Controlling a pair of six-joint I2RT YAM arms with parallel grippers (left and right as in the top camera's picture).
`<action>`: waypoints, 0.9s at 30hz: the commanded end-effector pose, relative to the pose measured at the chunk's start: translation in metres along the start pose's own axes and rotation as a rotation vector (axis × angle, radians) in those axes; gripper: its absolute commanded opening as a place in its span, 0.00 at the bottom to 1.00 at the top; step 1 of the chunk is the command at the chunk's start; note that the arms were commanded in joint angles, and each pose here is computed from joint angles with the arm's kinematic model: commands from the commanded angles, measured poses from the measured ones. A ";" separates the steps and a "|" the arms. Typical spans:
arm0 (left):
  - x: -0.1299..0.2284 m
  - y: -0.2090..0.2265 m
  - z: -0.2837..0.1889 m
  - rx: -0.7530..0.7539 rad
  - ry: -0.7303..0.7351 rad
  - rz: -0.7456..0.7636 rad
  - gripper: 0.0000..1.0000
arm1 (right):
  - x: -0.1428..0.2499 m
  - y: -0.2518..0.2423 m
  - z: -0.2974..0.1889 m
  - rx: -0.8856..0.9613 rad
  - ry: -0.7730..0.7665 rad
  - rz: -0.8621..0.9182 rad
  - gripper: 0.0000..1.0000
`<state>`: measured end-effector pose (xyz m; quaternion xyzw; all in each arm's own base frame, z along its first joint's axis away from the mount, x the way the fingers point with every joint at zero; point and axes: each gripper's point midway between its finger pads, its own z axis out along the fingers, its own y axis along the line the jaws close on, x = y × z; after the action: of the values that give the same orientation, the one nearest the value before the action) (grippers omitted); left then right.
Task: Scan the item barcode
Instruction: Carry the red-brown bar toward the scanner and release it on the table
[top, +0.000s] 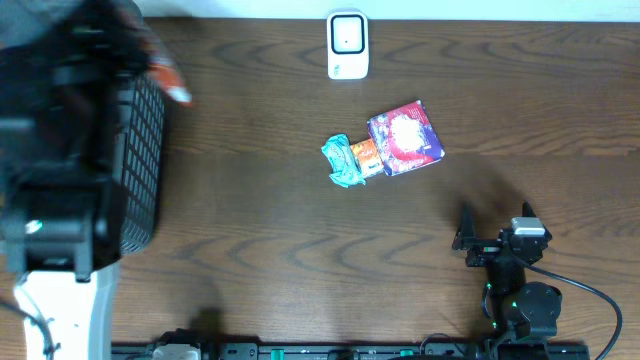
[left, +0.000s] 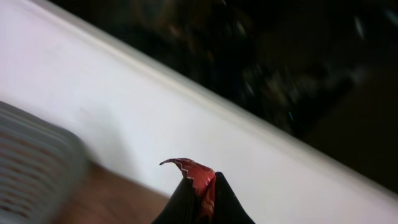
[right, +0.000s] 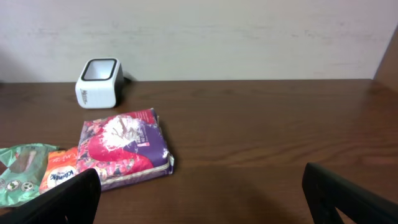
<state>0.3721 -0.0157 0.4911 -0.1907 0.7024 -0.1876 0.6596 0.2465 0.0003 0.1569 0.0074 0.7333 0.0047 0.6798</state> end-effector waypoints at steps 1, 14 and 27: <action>0.062 -0.027 0.030 0.059 0.173 0.024 0.07 | 0.001 -0.001 0.000 0.000 0.000 0.014 0.99; 0.339 0.037 0.110 -0.194 0.849 0.193 0.07 | 0.001 -0.001 0.000 0.000 0.000 0.014 0.99; 0.411 0.050 0.126 -0.141 0.991 0.232 0.63 | 0.001 -0.001 0.000 0.000 0.000 0.014 0.99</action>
<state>0.4701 -0.1802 0.0735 -0.0768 0.9660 -0.1119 0.2198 0.2465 0.0003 0.1569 0.0074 0.7333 0.0047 0.6798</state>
